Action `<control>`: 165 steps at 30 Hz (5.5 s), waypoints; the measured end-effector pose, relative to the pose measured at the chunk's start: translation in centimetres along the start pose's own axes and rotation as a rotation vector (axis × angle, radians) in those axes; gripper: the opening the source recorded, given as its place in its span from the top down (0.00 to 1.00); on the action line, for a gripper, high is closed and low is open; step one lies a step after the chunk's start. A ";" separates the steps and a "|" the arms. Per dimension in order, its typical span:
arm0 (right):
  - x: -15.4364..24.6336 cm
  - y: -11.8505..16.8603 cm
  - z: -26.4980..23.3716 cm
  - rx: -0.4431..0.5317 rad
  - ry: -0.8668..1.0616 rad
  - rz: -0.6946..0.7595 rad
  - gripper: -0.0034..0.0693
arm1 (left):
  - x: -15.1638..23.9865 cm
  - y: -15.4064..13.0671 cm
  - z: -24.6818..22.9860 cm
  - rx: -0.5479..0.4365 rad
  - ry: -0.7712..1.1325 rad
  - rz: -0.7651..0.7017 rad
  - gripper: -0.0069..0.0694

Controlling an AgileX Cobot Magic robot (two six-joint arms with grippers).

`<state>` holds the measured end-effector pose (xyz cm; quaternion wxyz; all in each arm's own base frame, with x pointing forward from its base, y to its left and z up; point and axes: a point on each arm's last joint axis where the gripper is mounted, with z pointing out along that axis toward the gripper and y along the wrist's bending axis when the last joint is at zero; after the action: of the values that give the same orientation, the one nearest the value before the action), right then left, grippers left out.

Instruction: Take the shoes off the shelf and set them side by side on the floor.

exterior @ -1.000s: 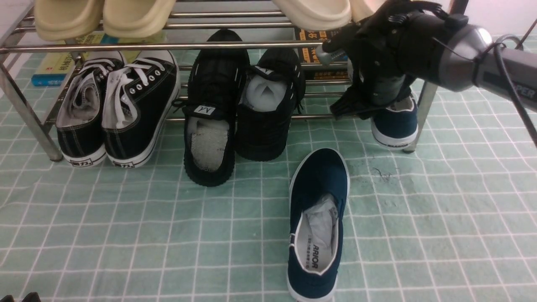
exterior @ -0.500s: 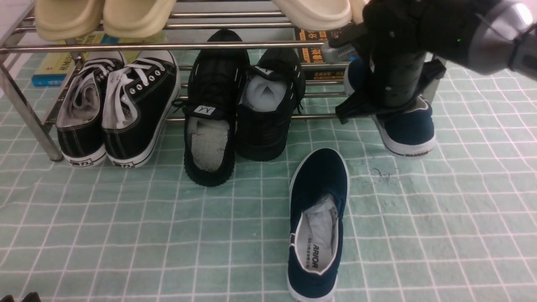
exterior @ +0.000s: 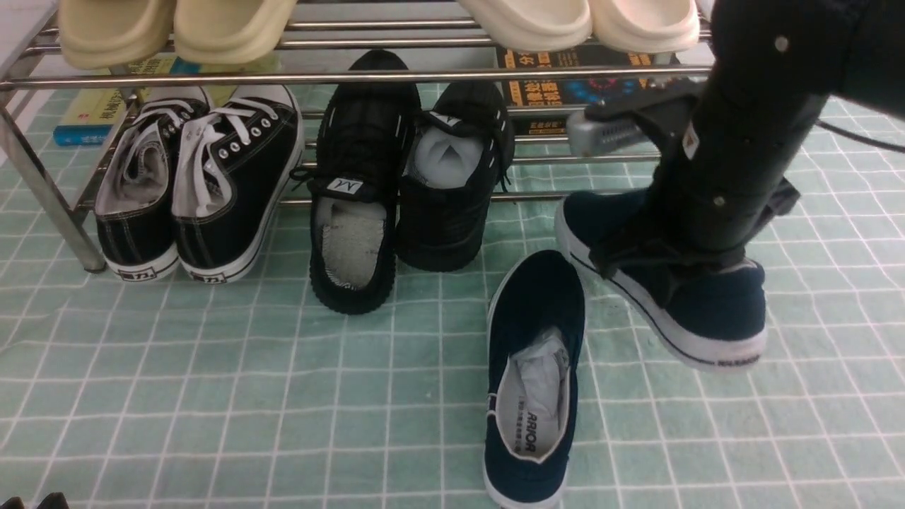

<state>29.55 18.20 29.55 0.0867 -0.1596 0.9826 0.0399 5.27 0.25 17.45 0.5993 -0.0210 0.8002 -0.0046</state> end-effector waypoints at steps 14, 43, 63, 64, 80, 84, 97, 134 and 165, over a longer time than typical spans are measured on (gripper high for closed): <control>1.9 -0.4 4.4 -0.002 0.021 0.162 0.93 | 0.0 0.0 0.0 0.000 0.000 0.000 0.59; 3.4 1.3 4.1 -0.176 0.196 0.159 0.51 | 0.0 0.0 0.0 0.000 0.000 0.001 0.59; 13.9 -2.0 -12.9 -0.182 -0.367 -0.171 0.97 | 0.0 0.0 0.0 0.000 0.000 0.001 0.59; 14.2 -2.1 -12.7 -0.179 -0.363 -0.172 0.97 | 0.0 0.0 0.0 0.000 0.000 0.001 0.59; 20.6 -4.8 -2.2 -0.156 -1.158 -0.163 0.97 | 0.0 0.0 0.0 0.000 0.000 0.001 0.59; 20.5 -4.8 -2.3 -0.161 -1.200 -0.161 0.97 | 0.0 0.0 0.0 0.000 0.000 0.001 0.59; 20.5 -4.8 -2.3 -0.159 -1.207 -0.164 0.97 | 0.0 0.0 0.0 0.000 0.000 0.001 0.59; 30.6 -10.0 6.1 0.234 -1.085 0.289 0.93 | 0.0 0.0 0.0 -0.001 0.000 0.003 0.59; 30.6 -10.0 6.1 0.231 -1.086 0.299 0.91 | 0.0 0.0 0.0 -0.001 0.000 0.003 0.59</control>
<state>5.18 -0.02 17.44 0.5893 0.0349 0.8069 0.0204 5.27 0.26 17.45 0.5994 -0.0200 0.8002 -0.0030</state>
